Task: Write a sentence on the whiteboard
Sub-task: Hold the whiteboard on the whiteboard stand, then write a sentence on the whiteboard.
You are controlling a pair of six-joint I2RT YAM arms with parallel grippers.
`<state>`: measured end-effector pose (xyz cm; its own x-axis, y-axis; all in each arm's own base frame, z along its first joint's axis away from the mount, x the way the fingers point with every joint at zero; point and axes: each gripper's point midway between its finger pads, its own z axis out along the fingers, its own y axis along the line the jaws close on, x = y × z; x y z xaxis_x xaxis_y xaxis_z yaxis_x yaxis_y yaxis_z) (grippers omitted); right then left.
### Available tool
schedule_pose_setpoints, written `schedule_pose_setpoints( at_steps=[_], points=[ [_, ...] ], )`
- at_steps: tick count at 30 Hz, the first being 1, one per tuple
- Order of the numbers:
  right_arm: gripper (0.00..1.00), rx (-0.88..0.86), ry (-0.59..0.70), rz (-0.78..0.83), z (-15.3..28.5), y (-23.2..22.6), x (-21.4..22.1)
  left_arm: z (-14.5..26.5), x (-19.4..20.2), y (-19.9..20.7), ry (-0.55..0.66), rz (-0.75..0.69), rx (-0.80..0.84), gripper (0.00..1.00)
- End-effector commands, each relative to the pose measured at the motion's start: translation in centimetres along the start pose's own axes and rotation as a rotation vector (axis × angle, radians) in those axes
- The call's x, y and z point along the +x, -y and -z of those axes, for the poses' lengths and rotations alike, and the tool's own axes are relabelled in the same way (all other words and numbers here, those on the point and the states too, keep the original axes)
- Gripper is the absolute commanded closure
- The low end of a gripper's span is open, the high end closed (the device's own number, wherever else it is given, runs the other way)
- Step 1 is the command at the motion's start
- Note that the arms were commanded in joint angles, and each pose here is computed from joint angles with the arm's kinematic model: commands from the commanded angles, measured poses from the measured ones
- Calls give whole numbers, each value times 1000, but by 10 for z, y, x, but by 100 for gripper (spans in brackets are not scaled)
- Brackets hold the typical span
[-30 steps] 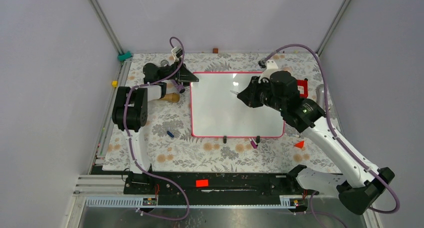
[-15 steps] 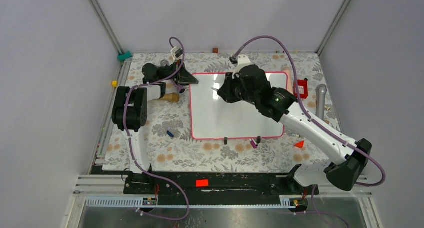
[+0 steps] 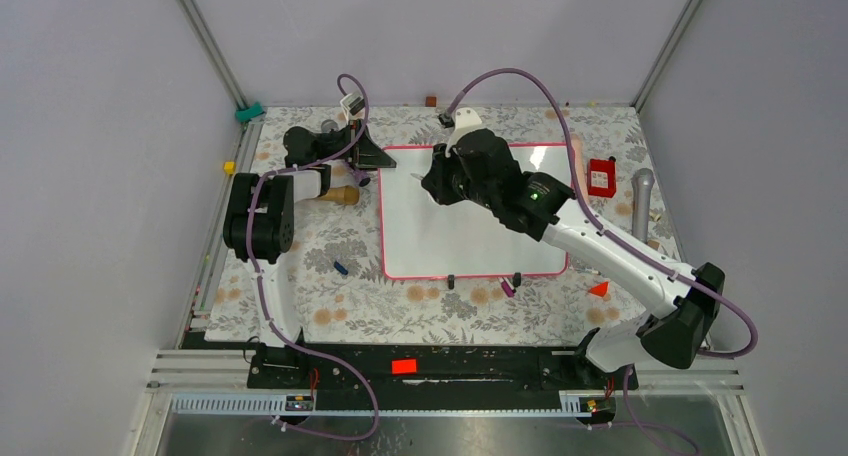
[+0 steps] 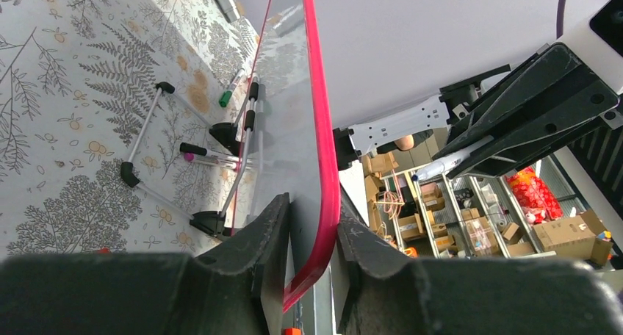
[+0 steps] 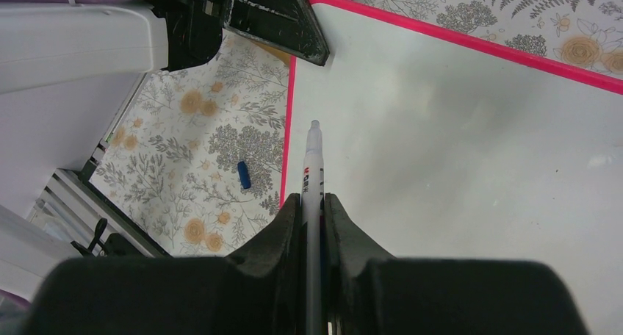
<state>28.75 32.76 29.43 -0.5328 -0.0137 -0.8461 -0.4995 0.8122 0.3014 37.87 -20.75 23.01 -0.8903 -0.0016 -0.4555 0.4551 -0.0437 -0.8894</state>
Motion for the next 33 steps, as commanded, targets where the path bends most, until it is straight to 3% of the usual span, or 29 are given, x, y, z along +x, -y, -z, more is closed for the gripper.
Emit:
schedule_pose_setpoints(
  at_steps=[1,15,29,33],
  points=[
    [100,-2,78,9,7,-9,-25,4,-9,13,16,-64,1,100],
    [100,18,106,9,18,0,-23,3,7,19,62,-316,-3,97],
    [100,23,110,18,21,4,-20,-1,2,-4,49,-48,3,98],
    [100,27,123,23,25,5,-23,0,3,0,44,-112,2,99]
  ],
)
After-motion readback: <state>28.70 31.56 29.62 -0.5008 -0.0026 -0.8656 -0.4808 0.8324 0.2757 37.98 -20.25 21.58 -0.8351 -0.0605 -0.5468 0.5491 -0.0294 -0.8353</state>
